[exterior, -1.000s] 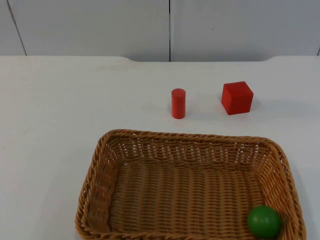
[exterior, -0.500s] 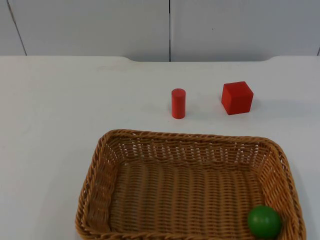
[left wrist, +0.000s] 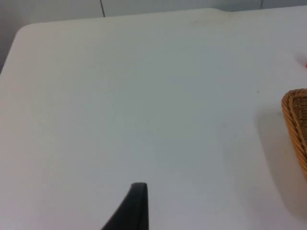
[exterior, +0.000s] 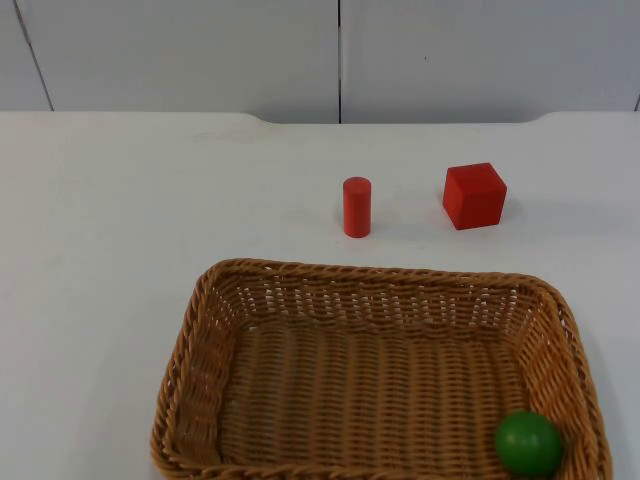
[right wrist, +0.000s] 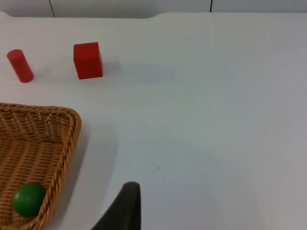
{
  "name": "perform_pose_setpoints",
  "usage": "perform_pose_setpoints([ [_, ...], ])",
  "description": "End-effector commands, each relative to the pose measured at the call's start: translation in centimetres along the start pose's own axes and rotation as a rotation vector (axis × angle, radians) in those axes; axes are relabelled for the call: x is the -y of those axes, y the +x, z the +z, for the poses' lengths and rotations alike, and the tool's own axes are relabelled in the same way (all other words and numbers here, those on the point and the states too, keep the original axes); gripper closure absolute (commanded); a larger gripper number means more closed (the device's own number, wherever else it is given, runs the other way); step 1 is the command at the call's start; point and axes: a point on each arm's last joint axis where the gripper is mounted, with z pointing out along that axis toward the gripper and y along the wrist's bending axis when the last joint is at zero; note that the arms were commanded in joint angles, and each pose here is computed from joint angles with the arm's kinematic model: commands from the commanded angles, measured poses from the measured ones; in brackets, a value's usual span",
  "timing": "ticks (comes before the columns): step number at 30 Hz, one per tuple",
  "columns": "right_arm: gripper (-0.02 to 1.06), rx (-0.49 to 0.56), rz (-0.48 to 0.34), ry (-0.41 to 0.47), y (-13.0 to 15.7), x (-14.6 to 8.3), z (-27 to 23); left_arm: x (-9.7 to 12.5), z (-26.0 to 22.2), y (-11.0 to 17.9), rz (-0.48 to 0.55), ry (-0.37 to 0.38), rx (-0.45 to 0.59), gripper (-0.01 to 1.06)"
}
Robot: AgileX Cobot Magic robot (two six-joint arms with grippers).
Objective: Pick up the basket with the left hand and place the object to the left of the red cylinder into the basket with the right hand.
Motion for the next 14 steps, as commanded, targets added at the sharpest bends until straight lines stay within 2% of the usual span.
perform_pose_setpoints([
  [1,-0.01,0.010,0.006,0.001,-0.06,-0.05,-0.09,0.09,0.04,0.11,-0.035,-0.035,0.000,0.00],
  [14,-0.01,0.010,0.006,0.001,-0.06,-0.05,-0.09,0.12,0.05,0.10,-0.081,-0.125,0.000,0.00],
])
